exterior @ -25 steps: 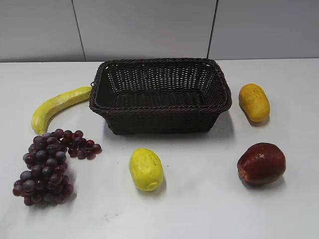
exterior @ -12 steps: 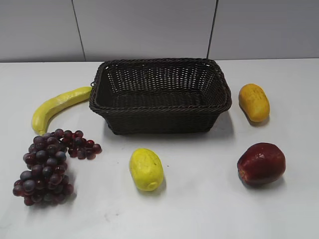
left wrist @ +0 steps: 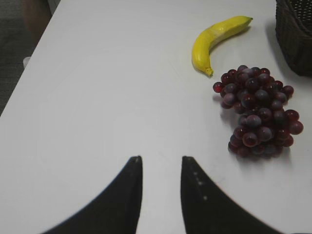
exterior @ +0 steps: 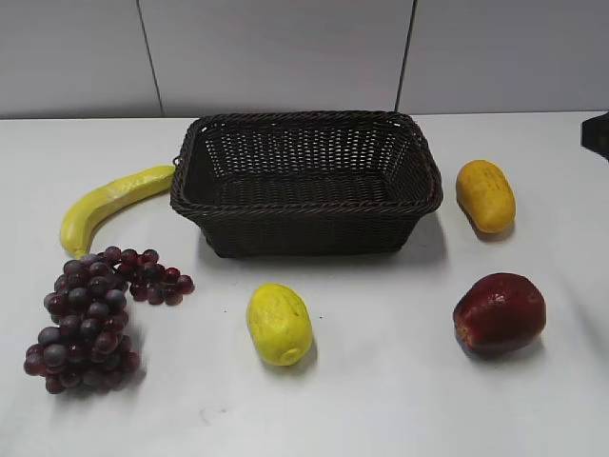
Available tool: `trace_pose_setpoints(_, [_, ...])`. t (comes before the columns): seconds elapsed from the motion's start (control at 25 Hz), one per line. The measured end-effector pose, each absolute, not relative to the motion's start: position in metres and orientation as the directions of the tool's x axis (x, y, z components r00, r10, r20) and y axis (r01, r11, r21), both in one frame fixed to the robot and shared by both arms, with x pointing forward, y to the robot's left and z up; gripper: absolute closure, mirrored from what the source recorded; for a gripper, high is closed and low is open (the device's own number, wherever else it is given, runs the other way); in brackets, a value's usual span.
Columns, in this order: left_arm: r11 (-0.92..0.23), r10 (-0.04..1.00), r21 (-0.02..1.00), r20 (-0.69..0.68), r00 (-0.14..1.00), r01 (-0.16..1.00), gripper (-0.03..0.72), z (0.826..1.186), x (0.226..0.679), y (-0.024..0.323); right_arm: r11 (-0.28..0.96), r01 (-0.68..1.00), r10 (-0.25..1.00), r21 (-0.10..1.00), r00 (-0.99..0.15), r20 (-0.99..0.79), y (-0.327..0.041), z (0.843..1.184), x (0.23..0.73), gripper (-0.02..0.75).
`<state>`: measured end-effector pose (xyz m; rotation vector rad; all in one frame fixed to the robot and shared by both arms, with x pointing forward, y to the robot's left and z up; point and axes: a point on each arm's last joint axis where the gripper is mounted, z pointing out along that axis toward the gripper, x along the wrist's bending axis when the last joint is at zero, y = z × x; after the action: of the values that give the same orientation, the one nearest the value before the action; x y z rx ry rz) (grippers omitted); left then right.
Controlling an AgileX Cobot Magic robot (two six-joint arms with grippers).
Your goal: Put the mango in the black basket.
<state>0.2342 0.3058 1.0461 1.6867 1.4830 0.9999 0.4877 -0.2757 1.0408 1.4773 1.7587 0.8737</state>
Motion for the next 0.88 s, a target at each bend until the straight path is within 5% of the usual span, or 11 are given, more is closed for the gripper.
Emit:
trace_pose_setpoints(0.36, [-0.129, 0.992, 0.869, 0.115, 0.06, 0.478, 0.487, 1.046, 0.234, 0.306, 0.142, 0.844, 0.988, 0.517, -0.15, -0.025, -0.265, 1.004, 0.589, 0.072])
trace_pose_setpoints(0.88, [-0.129, 0.992, 0.869, 0.115, 0.06, 0.478, 0.487, 1.046, 0.234, 0.306, 0.152, 0.901, 0.982, 0.406, -0.183, 0.038, -0.252, 0.941, 0.659, 0.072])
